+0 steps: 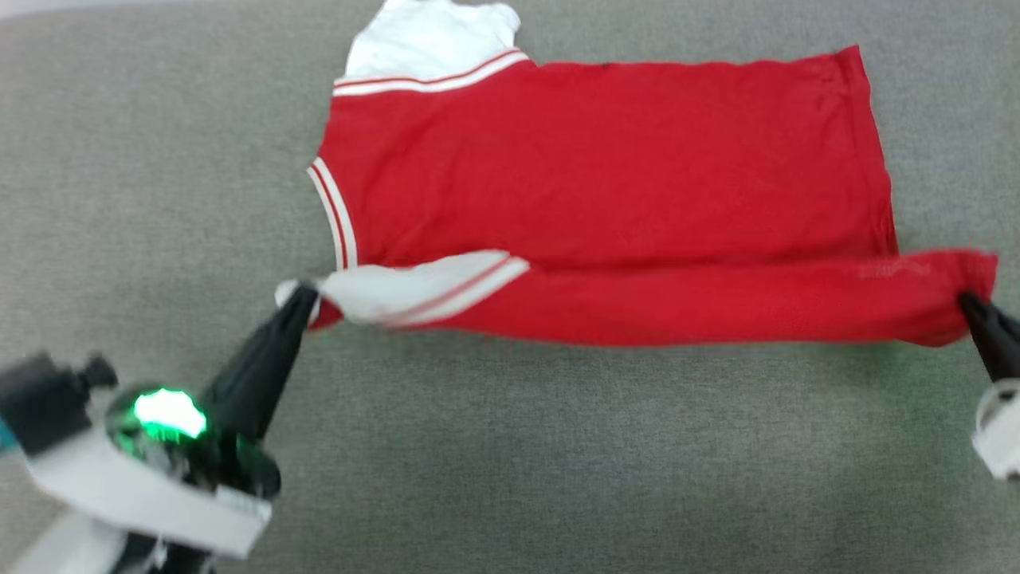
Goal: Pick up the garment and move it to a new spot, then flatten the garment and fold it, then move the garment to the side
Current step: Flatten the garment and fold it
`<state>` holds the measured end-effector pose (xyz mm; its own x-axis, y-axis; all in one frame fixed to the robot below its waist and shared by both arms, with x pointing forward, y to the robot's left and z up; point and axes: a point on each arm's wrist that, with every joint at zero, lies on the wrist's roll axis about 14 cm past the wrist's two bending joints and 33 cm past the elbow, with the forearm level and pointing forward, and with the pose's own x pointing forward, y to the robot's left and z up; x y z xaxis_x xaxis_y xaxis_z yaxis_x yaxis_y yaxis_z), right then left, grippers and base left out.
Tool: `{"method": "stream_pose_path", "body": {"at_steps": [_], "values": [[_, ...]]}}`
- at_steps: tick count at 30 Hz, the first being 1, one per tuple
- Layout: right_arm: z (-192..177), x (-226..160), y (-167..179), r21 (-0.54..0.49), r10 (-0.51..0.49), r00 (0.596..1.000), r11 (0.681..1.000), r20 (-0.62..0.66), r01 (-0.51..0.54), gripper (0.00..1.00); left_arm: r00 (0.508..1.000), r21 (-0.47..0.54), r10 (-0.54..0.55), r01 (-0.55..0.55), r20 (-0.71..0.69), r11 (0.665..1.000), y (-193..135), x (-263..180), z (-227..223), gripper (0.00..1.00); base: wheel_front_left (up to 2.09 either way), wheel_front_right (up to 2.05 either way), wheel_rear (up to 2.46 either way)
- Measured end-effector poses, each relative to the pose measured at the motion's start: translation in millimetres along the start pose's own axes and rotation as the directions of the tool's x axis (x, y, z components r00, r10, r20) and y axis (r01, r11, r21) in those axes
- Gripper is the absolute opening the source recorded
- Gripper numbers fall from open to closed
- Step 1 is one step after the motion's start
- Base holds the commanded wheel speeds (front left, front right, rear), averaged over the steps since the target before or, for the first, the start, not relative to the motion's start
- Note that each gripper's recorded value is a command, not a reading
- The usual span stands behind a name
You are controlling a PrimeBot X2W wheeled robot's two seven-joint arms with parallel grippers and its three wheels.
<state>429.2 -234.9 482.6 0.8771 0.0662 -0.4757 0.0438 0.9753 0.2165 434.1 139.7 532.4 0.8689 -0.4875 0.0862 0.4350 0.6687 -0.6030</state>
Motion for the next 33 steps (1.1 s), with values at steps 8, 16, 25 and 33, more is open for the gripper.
{"method": "stream_pose_path", "body": {"at_steps": [8,16,25,33], "values": [[-4,47,-6,-0.024,-0.013,0.999,1.000,-0.038,0.013,0.00,0.998,-0.030,0.062,-0.062,-0.002,0.998,44,44,-1,0.00,0.00,0.00,0.00],[-39,81,-10,-0.031,-0.026,0.994,0.999,-0.110,0.022,0.00,0.969,0.048,0.229,-0.225,-0.092,0.973,115,45,-44,0.00,0.00,0.00,0.00],[-44,98,-5,-0.054,-0.007,0.995,0.999,-0.096,0.002,0.00,0.954,0.129,0.266,-0.249,-0.137,0.960,133,44,-63,0.27,0.00,0.00,0.00],[-23,84,-2,-0.103,0.006,1.000,0.995,-0.008,-0.007,1.00,0.965,0.248,0.225,-0.188,-0.133,0.950,117,35,-36,1.00,0.00,0.00,0.00]]}}
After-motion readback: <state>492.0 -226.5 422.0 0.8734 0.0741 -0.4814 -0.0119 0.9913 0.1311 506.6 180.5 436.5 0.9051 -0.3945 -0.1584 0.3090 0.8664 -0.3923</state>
